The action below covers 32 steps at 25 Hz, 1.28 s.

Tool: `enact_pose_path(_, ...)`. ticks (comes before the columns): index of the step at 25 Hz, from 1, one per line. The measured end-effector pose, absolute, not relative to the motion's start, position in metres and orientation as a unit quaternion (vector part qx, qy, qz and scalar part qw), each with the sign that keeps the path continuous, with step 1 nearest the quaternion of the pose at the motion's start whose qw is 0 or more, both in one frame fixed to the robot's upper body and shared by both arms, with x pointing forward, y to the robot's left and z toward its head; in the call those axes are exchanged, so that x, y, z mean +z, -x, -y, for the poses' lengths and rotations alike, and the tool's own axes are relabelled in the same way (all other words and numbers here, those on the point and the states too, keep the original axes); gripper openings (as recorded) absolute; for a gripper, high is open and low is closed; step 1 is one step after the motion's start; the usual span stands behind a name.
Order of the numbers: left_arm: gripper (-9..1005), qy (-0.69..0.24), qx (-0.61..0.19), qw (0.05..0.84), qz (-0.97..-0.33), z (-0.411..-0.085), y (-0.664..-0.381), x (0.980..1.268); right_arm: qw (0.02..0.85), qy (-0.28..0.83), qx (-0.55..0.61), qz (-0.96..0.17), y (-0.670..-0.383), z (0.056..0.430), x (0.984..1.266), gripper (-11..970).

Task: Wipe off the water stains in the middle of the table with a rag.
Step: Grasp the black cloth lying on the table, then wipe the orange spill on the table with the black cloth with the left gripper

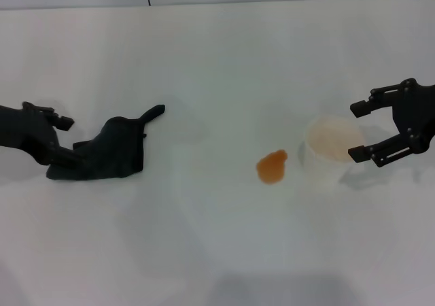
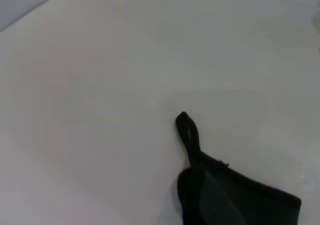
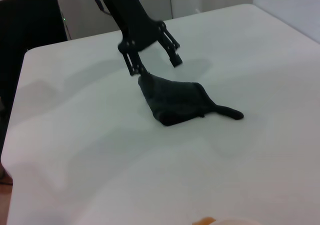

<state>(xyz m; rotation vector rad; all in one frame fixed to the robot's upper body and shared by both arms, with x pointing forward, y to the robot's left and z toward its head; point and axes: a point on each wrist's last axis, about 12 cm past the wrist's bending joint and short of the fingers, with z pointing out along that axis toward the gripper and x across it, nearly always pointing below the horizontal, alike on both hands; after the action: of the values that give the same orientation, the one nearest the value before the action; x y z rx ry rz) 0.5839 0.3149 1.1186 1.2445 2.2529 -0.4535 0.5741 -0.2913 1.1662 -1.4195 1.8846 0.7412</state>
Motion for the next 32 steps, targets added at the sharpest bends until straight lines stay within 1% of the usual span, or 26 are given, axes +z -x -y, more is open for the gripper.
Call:
enact_pose_path(8, 861, -0.465, -0.17, 0.262, -0.829, -0.302, -0.588, 1.111, 0.329, 0.543, 0.283, -0.719, -0.575, 0.289, 1.166, 874)
enact_pose_path(19, 604, -0.473, -0.156, 0.254, -0.829, -0.291, -0.59, 1.096, 0.335, 0.541, 0.283, -0.717, -0.575, 0.29, 1.167, 869)
enact_pose_path(30, 159, -0.494, -0.154, 0.242, -0.821, -0.279, -0.593, 1.09, 0.343, 0.54, 0.277, -0.717, -0.577, 0.29, 1.167, 869)
enact_pose_path(32, 139, -0.493, -0.154, 0.249, -0.819, -0.278, -0.594, 1.091, 0.343, 0.54, 0.277, -0.717, -0.577, 0.29, 1.167, 869)
